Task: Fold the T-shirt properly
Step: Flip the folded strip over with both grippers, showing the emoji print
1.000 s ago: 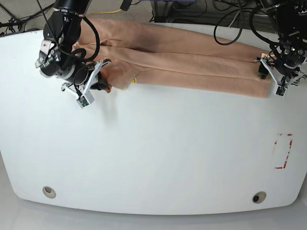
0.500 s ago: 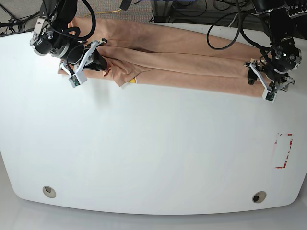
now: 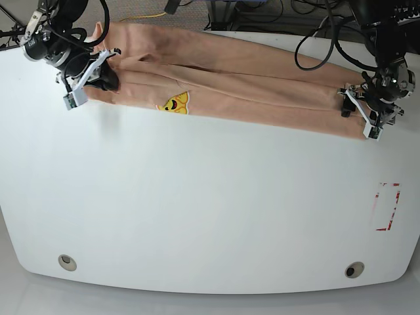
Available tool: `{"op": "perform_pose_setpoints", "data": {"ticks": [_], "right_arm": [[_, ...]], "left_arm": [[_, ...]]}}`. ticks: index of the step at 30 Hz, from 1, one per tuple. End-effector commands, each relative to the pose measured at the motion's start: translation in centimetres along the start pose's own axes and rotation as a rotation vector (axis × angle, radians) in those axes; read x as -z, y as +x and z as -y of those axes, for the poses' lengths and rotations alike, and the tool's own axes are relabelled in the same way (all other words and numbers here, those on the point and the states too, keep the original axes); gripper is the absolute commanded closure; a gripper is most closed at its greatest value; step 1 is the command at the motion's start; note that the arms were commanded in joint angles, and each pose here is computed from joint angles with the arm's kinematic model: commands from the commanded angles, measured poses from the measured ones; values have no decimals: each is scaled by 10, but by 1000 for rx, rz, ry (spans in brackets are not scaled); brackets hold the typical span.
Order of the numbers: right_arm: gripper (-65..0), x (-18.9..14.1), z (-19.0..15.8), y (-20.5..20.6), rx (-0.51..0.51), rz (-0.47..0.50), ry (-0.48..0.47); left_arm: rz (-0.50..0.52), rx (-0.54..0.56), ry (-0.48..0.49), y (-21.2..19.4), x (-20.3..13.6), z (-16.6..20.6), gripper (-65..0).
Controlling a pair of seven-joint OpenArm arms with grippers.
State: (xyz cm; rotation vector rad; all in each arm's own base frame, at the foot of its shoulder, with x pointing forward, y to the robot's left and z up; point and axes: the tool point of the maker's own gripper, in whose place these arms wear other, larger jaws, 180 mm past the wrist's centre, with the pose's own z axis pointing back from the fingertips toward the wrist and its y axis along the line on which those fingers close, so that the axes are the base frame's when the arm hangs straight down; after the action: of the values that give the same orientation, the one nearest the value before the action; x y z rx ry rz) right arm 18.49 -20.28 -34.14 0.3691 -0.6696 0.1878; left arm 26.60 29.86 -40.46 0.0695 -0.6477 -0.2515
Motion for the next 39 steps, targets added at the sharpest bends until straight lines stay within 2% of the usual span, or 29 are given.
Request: {"op": "perform_pose_setpoints", "data": {"ticks": [1,8,11,13,15,18,20,22,24,26,31,34,39], "right_arm": [[0,-8,14,4,-14,5,-35],[0,1,22,7,12,9,-23],[0,1,28,0,13,-20,-53],[-30,1,35,-2,1,-42,-85],[-106,-2,45,0,-21,-60,-126],[-254,-5,51,-3,-29,-83,-159],[-366,-16,60,2,-30,-59,-204],[-438,-23,62,6,-32,-43,-228],[-469,-26,59,12,-51,-35,-235],[-474,-27,53,16,-61,-24,-217],[-474,-21,18,32,-21,91,-38],[-472,-17,2,29,18,123,27],[-465,7,-25,19,-1,62,111]], "left_arm": [[-22,21,36,-1,-4,-12,-414],[-20,30,41,0,-6,-15,-414],[-26,33,42,-1,-6,-16,-414],[-22,31,42,1,-6,-17,-414],[-19,35,44,2,-6,-17,-414],[-11,44,47,4,-9,-17,-414],[-9,46,49,5,-9,-17,-414],[-4,48,51,8,-10,-18,-414],[-6,49,51,7,-10,-17,-414],[-7,48,50,6,-10,-17,-414],[-12,46,48,4,-9,-17,-414],[-12,45,49,4,-9,-17,-414],[-15,42,46,2,-9,-16,-414]]}}
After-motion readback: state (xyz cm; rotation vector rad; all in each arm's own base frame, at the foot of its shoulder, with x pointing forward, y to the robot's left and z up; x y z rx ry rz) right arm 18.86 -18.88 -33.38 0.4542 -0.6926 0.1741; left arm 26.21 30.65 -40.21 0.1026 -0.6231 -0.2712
